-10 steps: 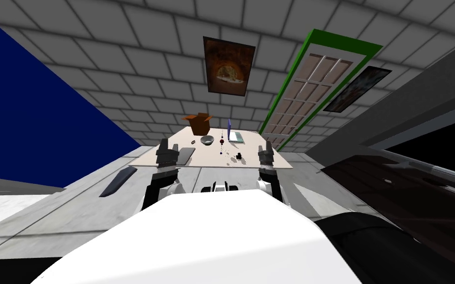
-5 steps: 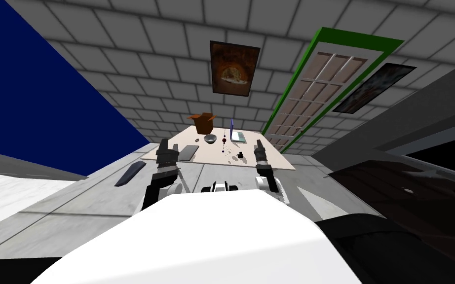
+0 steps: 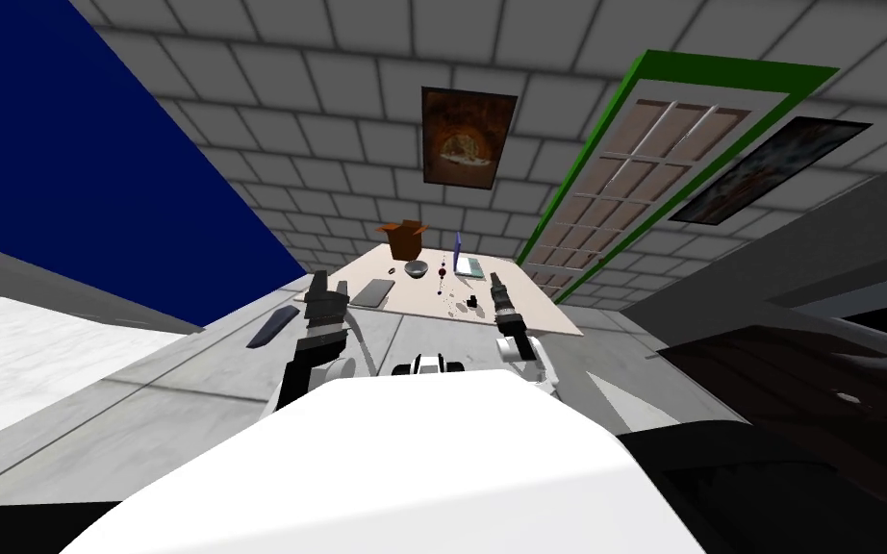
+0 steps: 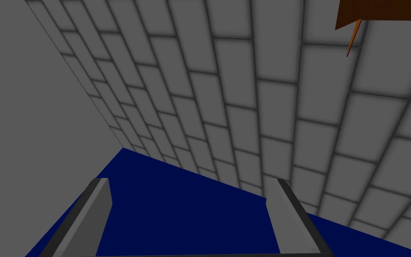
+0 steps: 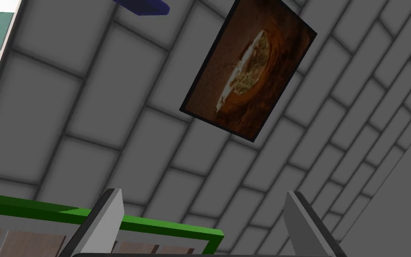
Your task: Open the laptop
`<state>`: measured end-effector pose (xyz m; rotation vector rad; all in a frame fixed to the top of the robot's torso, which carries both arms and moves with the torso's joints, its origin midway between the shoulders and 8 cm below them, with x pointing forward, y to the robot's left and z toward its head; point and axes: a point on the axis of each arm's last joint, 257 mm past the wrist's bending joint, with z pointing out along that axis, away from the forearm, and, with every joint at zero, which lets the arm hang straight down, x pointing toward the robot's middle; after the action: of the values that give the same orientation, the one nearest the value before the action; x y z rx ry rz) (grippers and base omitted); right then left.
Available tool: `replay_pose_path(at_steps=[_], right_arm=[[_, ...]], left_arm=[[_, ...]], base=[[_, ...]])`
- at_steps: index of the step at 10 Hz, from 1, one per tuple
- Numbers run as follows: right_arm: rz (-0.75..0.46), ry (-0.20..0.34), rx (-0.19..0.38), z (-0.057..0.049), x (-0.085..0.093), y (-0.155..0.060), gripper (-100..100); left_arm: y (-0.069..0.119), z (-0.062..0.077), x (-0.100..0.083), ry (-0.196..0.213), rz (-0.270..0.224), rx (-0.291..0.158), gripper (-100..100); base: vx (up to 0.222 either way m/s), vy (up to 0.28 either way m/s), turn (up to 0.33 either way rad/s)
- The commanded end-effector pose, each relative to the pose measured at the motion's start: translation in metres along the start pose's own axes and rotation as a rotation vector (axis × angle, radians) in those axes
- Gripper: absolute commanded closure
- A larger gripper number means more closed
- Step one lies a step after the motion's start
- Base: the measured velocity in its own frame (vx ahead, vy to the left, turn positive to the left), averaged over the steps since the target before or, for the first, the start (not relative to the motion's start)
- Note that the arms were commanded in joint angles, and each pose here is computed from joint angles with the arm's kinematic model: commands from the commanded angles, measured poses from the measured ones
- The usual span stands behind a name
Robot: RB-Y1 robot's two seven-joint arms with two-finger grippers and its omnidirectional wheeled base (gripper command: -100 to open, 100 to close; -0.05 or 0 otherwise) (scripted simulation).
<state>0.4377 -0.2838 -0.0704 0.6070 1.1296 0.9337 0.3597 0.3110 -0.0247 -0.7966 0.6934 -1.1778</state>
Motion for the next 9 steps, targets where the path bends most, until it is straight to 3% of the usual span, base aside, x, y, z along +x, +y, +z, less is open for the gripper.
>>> replay_pose_path(at_steps=[1, 2, 3, 5, 6, 9], right_arm=[[-0.119, 0.052, 0.060, 0.016, 0.012, -0.025, -100], [-0.180, 0.074, 0.088, 0.023, 0.015, -0.036, -100], [-0.181, 0.076, 0.106, 0.023, 0.016, -0.042, -100], [-0.313, 0.116, 0.155, 0.037, 0.018, -0.064, -100], [-0.314, 0.118, 0.172, 0.036, 0.018, -0.069, -100], [-0.459, 0.153, 0.237, 0.049, 0.014, -0.096, -100]], left_arm=[[0.000, 0.000, 0.000, 0.000, 0.000, 0.000, 0], [0.000, 0.000, 0.000, 0.000, 0.000, 0.000, 0], [0.000, 0.000, 0.000, 0.000, 0.000, 0.000, 0], [0.000, 0.000, 0.000, 0.000, 0.000, 0.000, 0], [0.000, 0.000, 0.000, 0.000, 0.000, 0.000, 0], [0.000, 0.000, 0.000, 0.000, 0.000, 0.000, 0]], base=[[-0.045, -0.001, 0.200], [-0.053, 0.005, 0.233], [-0.036, 0.006, 0.062], [-0.035, 0.009, 0.168], [-0.028, 0.007, 0.082], [-0.023, 0.009, 0.120]])
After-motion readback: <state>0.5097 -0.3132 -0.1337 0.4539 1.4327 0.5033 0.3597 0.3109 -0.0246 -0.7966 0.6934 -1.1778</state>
